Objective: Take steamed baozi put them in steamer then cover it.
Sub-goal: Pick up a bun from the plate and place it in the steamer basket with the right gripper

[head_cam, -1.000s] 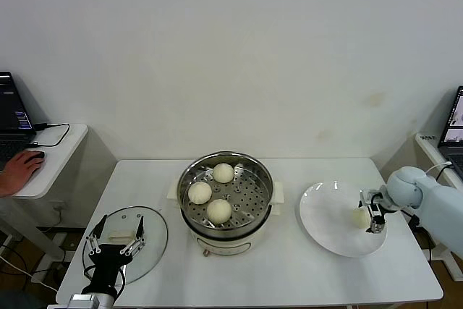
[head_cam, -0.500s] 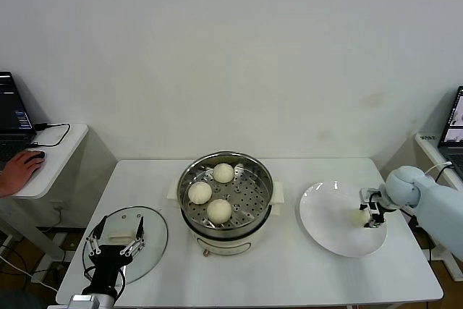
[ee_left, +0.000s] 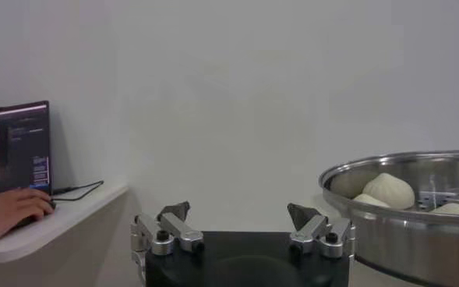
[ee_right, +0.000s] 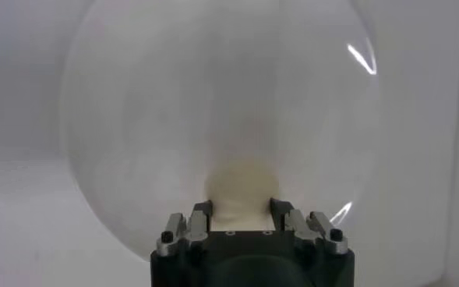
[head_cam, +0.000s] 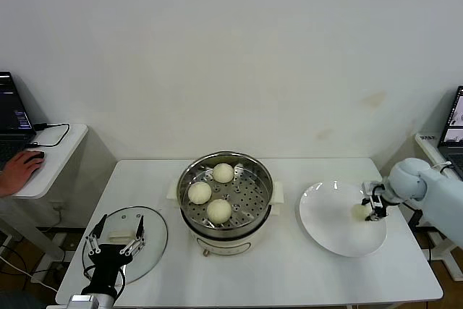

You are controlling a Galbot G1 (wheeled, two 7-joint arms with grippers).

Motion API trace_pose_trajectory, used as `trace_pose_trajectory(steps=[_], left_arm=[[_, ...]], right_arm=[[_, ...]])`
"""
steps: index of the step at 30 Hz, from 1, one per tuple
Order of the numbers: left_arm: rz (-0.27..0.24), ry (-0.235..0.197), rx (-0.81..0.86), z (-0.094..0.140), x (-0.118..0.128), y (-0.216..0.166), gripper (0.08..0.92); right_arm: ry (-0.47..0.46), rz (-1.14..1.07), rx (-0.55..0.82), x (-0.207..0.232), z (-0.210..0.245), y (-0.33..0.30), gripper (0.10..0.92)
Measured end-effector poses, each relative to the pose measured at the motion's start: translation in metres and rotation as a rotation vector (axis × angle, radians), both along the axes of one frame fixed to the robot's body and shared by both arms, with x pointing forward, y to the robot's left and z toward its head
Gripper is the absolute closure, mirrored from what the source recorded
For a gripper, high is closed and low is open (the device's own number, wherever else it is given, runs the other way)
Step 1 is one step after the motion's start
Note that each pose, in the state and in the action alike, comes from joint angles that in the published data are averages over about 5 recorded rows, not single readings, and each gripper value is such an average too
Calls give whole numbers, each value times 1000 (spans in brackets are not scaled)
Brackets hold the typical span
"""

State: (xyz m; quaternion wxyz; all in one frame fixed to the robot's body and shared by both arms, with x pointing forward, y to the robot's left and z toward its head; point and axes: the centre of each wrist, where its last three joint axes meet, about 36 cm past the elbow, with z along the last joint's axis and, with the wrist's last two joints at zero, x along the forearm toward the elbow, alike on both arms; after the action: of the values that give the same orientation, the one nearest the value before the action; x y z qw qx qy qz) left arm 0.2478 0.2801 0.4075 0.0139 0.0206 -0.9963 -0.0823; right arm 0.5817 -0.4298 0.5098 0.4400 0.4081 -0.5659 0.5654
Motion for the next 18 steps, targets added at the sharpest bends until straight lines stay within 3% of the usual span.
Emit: trace_pose_trajectory(steps=[7,18], left_arm=[[-7,-5,7,5,0,1,177],[-11,-6,-2,4,3,-1,177]], right_arm=[[-74,22,72,4,61,26,523],[-178,88,226,10,162,116,522]])
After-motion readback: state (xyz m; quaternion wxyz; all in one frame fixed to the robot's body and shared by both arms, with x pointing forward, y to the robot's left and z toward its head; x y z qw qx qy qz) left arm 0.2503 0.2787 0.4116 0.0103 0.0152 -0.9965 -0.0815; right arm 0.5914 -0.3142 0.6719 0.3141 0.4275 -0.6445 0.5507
